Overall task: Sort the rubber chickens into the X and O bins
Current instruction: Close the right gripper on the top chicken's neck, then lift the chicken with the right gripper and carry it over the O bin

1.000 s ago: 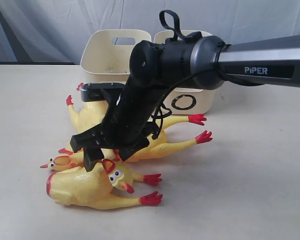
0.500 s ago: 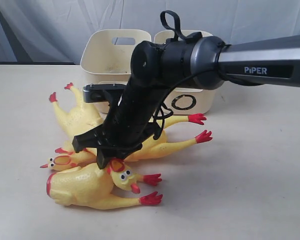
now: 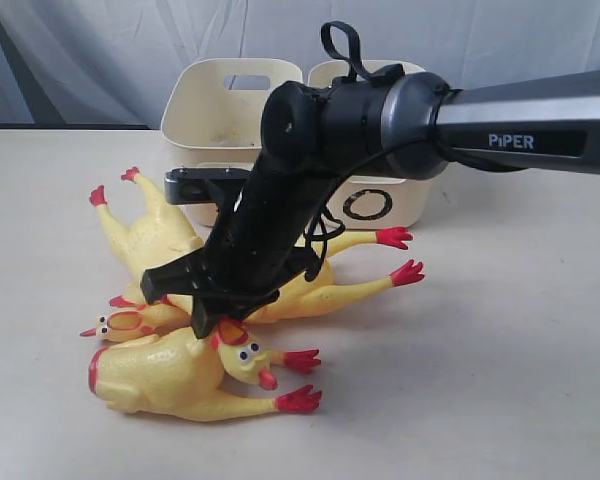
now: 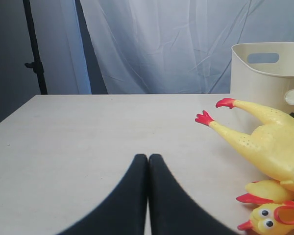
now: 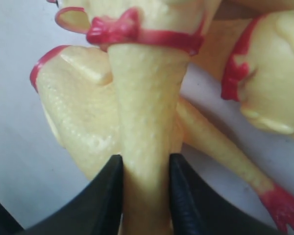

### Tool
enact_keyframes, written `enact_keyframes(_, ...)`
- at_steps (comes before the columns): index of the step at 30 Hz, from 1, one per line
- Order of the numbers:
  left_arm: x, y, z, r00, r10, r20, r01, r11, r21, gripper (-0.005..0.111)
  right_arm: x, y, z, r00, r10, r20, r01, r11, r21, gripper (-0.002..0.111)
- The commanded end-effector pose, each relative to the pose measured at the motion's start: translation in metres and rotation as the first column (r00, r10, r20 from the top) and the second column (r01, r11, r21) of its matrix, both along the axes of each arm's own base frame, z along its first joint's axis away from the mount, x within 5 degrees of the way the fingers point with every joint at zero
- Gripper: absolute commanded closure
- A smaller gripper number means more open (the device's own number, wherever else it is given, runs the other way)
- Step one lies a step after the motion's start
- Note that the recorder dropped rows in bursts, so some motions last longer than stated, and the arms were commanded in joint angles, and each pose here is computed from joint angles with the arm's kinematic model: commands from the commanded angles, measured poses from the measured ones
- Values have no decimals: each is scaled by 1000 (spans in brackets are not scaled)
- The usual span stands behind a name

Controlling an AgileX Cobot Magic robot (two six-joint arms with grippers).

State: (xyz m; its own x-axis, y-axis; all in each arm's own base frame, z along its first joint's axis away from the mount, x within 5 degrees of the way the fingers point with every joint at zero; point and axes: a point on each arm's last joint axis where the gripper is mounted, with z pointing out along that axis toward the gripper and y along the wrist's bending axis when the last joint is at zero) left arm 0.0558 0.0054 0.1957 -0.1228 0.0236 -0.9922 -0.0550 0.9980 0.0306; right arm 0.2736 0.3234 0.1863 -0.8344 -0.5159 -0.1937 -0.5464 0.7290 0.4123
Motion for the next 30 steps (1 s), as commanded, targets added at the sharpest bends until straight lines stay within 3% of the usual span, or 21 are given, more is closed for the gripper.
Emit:
enact_keyframes(1,0,0,-1,1000,1,2,-1,1000,0,106,0,2,4,1000,-14,-2,14,1000,19,109)
enact_keyframes(14,0,0,-1,1000,1,2,-1,1000,0,106,-9,-6,50,998,-3,57,-2,997,83,109)
enact_keyframes(23,0,0,-1,1000,1,2,-1,1000,0,106,-23,-22,105,989,-2,145,-22,986,165,109)
enact_keyframes(30,0,0,-1,1000,1,2,-1,1000,0,106,-15,-60,145,973,-134,190,93,974,208,109)
